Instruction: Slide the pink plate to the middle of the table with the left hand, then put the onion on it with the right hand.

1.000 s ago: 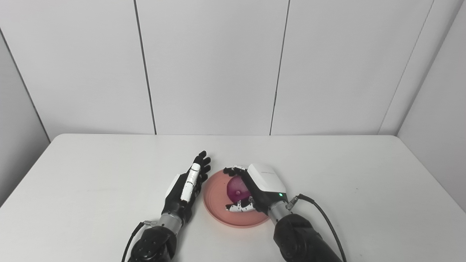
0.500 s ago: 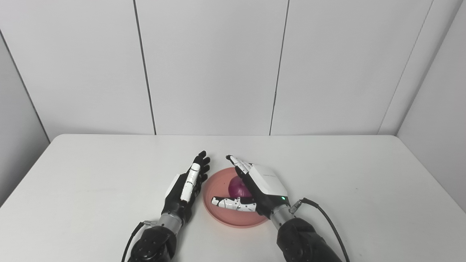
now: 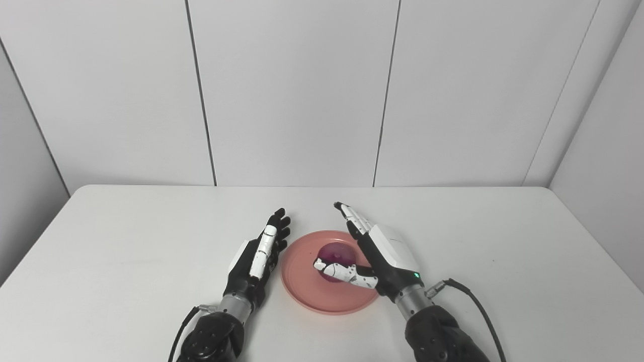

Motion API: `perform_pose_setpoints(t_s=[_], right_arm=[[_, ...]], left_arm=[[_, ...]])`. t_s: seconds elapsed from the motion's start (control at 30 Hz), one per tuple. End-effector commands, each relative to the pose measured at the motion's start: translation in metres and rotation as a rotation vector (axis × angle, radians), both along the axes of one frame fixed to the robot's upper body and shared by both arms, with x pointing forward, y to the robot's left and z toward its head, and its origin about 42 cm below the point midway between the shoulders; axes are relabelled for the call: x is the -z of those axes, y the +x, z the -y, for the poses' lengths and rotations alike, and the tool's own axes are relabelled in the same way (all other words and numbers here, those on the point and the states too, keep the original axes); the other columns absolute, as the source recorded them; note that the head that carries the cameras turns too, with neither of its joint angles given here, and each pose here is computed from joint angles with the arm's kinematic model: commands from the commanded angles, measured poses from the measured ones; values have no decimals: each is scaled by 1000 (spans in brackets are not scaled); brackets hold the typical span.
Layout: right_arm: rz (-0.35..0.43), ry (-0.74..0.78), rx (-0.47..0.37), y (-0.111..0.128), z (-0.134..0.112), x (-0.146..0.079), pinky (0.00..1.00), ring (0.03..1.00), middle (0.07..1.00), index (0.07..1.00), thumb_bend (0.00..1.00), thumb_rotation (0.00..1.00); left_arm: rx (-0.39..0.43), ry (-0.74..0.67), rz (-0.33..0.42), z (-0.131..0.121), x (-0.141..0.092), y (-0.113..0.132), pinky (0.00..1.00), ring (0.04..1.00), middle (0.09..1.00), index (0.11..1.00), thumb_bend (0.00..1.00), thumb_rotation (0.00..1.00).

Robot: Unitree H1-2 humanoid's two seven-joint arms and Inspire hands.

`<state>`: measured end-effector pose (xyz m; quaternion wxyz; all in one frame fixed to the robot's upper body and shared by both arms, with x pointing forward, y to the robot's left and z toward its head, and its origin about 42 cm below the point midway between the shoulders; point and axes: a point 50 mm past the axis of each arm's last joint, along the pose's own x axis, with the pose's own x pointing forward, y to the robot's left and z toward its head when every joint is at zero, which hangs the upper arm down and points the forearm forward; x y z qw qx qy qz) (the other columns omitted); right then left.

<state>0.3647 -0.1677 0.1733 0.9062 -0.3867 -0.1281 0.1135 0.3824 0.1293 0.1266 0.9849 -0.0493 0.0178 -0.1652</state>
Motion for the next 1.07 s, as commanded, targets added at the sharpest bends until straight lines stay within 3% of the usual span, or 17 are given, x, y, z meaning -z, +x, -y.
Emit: perform_pose_setpoints(t_s=[0.0, 0.17, 0.33, 0.83, 1.03], right_arm=[[66, 22, 23, 5, 4, -23, 910, 990, 1000, 1000, 652, 998], [69, 39, 76, 7, 18, -23, 874, 947, 980, 993, 634, 1000], [32, 186, 69, 10, 26, -20, 871, 952, 994, 989, 587, 1000], [-71, 339, 83, 16, 43, -10, 949, 979, 989, 981, 618, 1000], [-128, 492, 78, 15, 44, -7, 996, 1000, 1000, 994, 620, 1000]], left_arm=[[11, -19, 92, 6, -25, 10, 1000, 995, 987, 978, 690, 1000], [8, -5, 90, 6, -23, 9, 1000, 981, 979, 972, 704, 1000], [6, -27, 77, 6, -22, 9, 1000, 981, 975, 969, 700, 1000], [1, -11, 98, 2, -21, 7, 1000, 980, 979, 973, 687, 1000], [-1, -10, 112, -1, -23, 8, 1000, 980, 982, 977, 690, 1000]])
